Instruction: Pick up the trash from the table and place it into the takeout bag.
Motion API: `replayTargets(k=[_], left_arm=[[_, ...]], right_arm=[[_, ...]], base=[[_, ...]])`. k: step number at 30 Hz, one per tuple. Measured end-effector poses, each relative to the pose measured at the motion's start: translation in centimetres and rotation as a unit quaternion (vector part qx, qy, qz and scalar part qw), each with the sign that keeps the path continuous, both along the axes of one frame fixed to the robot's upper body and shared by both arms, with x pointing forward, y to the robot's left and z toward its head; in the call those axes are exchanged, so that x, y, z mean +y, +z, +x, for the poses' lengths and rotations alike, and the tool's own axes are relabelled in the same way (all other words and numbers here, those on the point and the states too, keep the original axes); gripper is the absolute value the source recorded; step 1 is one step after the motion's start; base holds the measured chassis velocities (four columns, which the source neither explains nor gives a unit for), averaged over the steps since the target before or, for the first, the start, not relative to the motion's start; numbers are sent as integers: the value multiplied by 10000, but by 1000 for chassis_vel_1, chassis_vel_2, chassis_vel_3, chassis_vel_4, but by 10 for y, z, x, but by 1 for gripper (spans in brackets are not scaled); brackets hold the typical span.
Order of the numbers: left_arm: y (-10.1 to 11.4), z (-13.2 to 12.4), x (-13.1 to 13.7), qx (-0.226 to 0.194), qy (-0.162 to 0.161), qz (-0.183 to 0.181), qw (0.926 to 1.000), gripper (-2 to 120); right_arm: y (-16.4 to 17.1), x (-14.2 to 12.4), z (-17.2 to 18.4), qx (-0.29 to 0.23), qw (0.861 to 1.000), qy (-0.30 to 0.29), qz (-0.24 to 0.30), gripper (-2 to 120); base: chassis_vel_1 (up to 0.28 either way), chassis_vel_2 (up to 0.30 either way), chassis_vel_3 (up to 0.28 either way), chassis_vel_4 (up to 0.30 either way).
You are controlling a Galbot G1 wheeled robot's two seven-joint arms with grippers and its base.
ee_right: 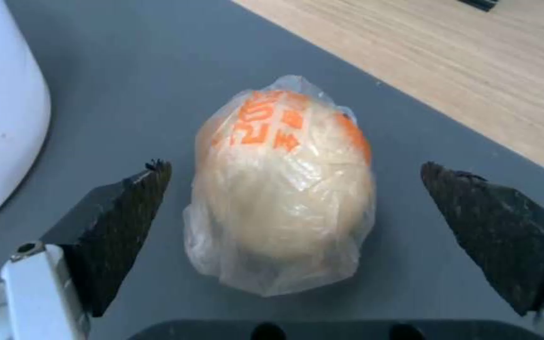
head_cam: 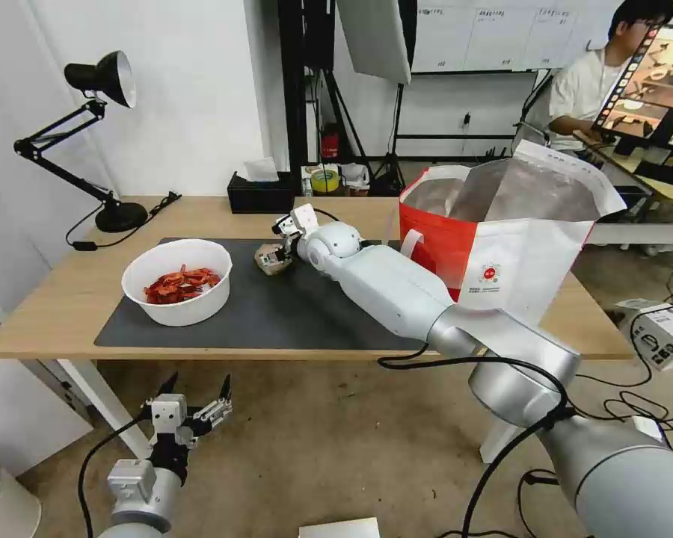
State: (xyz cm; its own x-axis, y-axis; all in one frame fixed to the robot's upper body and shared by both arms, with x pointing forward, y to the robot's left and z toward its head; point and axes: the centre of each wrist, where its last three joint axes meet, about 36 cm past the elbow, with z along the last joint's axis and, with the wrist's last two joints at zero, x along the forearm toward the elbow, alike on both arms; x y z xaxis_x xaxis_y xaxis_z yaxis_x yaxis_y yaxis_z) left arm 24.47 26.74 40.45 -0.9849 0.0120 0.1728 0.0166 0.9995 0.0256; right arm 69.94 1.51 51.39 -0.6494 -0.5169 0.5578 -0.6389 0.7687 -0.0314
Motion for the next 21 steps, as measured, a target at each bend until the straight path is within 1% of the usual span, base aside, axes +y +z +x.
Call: replayTargets(k=[21], left_arm=[[-1, 1, -1, -13, 0, -18, 10000, 100]], right_arm=[[-13, -4, 2, -39, 9996, 273, -54, 100]], base=[[0, 0, 0, 0]])
